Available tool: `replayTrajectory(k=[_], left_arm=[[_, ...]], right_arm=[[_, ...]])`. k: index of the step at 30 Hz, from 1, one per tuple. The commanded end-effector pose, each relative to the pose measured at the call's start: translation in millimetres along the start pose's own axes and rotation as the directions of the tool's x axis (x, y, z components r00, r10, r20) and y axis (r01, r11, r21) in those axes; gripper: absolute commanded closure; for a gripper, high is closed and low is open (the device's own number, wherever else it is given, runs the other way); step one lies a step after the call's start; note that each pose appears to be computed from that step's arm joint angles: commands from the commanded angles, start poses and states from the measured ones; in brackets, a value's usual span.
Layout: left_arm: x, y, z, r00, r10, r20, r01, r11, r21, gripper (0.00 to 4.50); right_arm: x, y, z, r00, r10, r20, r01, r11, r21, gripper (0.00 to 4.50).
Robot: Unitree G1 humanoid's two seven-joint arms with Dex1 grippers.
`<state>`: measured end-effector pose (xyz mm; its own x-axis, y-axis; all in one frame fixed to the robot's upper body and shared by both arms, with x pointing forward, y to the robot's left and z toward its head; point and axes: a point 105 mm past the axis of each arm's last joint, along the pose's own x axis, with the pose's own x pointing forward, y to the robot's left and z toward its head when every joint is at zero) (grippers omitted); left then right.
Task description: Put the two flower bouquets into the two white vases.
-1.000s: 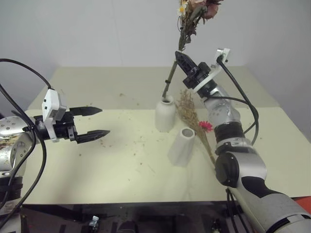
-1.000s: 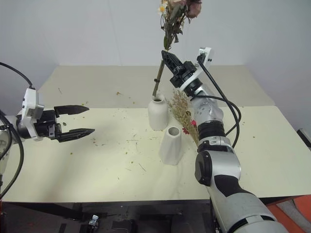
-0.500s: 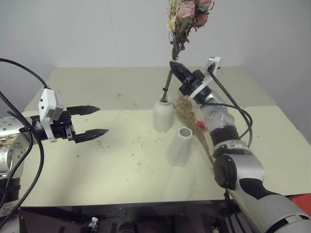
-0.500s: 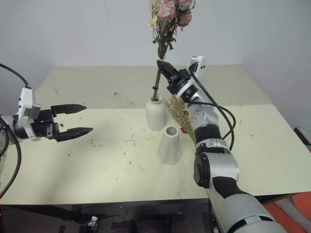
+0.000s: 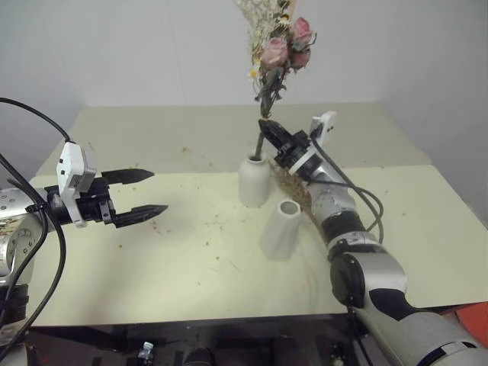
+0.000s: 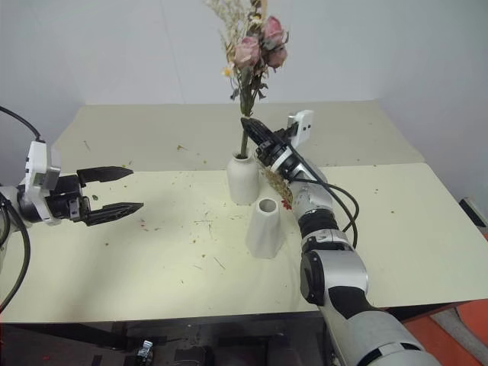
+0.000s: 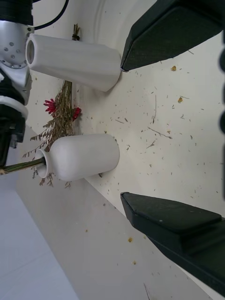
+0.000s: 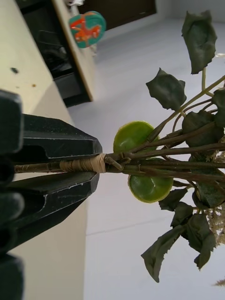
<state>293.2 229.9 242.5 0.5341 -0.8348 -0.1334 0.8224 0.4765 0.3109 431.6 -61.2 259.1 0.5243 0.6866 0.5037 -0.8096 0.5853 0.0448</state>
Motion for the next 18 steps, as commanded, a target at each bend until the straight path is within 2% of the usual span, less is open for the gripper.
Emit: replayTrajectory(k=[1,3,5,6,8,15,18], left_arm=[[-6,2,15,1.0,0.015,0.016,-0.015,0.998,0.056,0.0],[-6,2,15,1.0,0.01,0.019,-0.012,0.998,0.054,0.0],[-4,1,14,1.0,0.003,0.022,-0.004,0.999,0.054,0.0],[-3,1,14,1.0,0.003,0.025,-0.004,0.999,0.054,0.0],[-2,1,14,1.0,0.004,0.029,-0.006,0.999,0.054,0.0],[-3,1,12,1.0,0.007,0.026,-0.009,0.999,0.053,0.0],[-3,1,12,1.0,0.009,0.028,-0.01,0.998,0.055,0.0]], right_arm=[[7,9,20,0.996,0.075,0.051,-0.071,0.994,-0.079,4.31],[6,11,19,0.994,0.097,0.042,-0.093,0.993,-0.074,4.31],[6,11,19,0.994,0.105,0.041,-0.102,0.993,-0.055,3.56],[6,11,19,0.993,0.109,0.037,-0.107,0.993,-0.056,3.36],[5,11,19,0.993,0.116,0.032,-0.114,0.992,-0.062,2.68],[-1,1,18,0.997,0.079,-0.012,-0.08,0.993,-0.085,0.15],[-4,-4,18,0.998,0.063,-0.022,-0.065,0.994,-0.084,0.03]])
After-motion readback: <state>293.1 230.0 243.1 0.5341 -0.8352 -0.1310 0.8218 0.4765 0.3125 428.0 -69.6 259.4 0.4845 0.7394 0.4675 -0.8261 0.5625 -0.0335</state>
